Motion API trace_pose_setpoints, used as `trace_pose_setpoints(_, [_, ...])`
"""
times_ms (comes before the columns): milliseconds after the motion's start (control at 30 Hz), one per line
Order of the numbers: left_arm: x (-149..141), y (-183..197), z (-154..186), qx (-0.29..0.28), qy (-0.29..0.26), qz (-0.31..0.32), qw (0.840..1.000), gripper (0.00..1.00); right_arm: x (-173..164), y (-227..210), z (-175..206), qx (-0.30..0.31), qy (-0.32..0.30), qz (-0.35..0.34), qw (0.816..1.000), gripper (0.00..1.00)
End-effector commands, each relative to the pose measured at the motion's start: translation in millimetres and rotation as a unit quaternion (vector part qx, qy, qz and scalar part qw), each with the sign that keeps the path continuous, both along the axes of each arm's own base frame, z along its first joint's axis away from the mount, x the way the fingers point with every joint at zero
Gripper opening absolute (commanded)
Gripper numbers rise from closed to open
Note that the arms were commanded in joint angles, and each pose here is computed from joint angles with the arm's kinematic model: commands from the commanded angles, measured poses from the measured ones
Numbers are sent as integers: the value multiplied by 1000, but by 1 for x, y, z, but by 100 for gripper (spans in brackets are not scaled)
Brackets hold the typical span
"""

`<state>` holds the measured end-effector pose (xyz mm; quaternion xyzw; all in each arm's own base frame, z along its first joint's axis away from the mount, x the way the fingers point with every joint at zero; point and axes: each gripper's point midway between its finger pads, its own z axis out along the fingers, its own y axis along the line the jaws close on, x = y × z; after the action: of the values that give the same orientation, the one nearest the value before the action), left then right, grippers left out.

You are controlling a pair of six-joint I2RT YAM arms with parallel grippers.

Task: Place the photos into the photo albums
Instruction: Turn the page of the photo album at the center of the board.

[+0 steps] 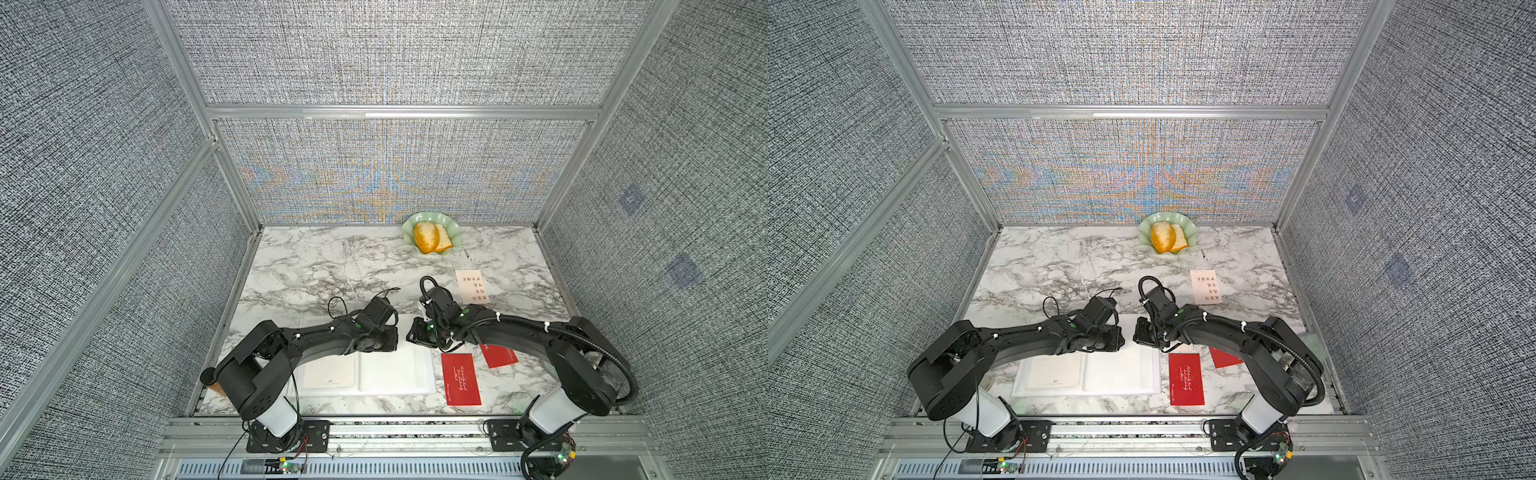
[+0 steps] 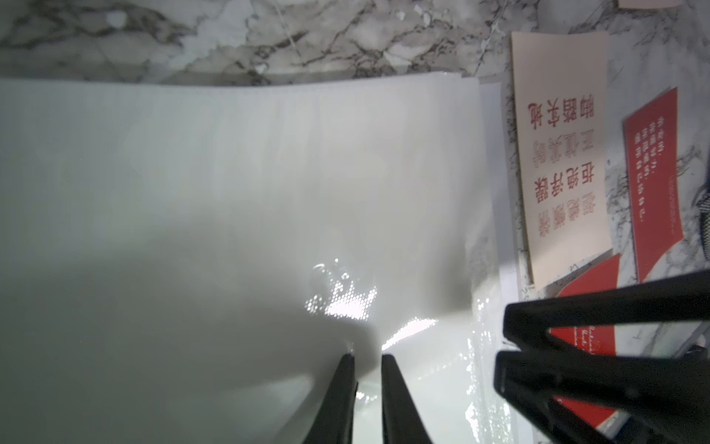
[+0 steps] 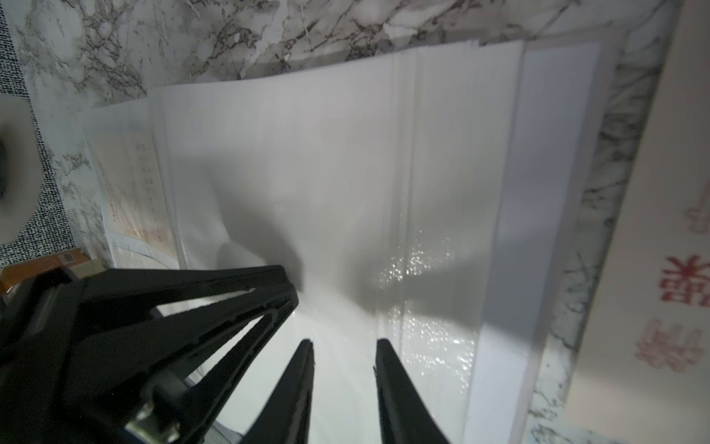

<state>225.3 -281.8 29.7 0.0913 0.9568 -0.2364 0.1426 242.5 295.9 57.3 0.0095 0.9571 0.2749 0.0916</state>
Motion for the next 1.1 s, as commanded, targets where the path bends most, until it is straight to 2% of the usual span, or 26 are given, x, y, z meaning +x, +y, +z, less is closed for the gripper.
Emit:
trace_pose_setpoints(0, [-4, 15, -5, 29, 3, 9, 1000, 18, 0, 7, 0, 9, 3, 5, 1000, 32])
trace_pose_setpoints(233, [-3, 26, -3, 39, -4, 21, 999, 19, 9, 16, 0, 13, 0, 4, 1000, 32])
trace_pose_setpoints(1067, [-2, 46, -5, 49, -3, 39, 998, 19, 6, 12, -5, 1, 6, 5, 1000, 32])
